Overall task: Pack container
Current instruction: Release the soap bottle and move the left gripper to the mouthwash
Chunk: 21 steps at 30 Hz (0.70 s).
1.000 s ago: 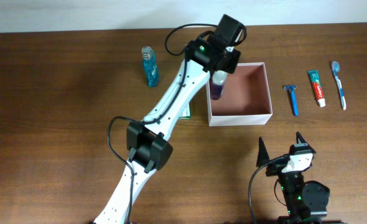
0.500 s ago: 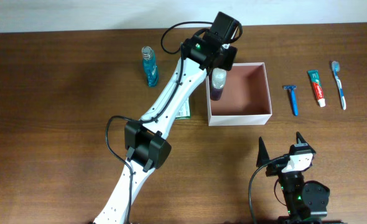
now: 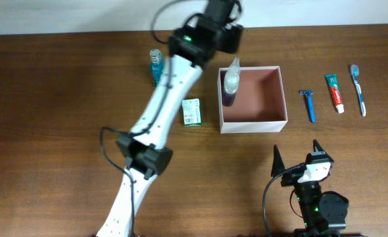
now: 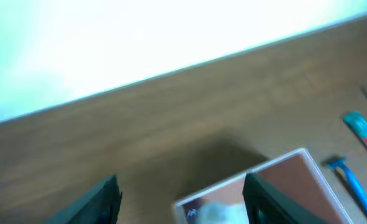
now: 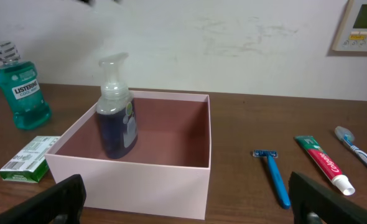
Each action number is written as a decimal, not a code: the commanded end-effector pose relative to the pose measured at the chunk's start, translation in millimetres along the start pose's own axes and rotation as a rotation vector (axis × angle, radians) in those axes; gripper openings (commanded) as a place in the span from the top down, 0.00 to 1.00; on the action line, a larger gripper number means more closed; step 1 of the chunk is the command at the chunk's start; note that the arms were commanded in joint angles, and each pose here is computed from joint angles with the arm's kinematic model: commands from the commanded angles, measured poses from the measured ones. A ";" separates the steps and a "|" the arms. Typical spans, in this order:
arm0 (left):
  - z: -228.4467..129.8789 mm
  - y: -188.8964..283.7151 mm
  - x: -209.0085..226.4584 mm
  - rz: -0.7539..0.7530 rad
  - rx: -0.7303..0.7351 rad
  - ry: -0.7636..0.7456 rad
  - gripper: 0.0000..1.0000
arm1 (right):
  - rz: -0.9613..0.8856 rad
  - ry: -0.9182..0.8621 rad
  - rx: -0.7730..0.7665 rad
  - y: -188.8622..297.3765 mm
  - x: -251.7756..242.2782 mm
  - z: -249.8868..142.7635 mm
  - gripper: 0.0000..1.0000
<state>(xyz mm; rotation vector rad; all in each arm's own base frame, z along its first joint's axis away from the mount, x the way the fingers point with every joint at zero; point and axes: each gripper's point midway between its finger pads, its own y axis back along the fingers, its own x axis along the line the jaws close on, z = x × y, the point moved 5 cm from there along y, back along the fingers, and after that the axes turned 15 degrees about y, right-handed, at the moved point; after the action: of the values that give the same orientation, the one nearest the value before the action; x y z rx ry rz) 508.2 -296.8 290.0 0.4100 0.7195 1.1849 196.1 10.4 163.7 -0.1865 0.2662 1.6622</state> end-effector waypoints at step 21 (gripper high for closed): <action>-16.7 33.0 178.4 0.374 0.294 0.126 0.34 | 0.019 0.000 -0.003 0.0 3.4 -0.9 0.01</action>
<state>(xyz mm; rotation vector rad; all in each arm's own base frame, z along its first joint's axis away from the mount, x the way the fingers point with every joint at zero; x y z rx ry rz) 506.0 -118.8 260.7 0.7088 0.9515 1.4983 196.1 10.4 163.7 -0.1866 0.2661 1.6626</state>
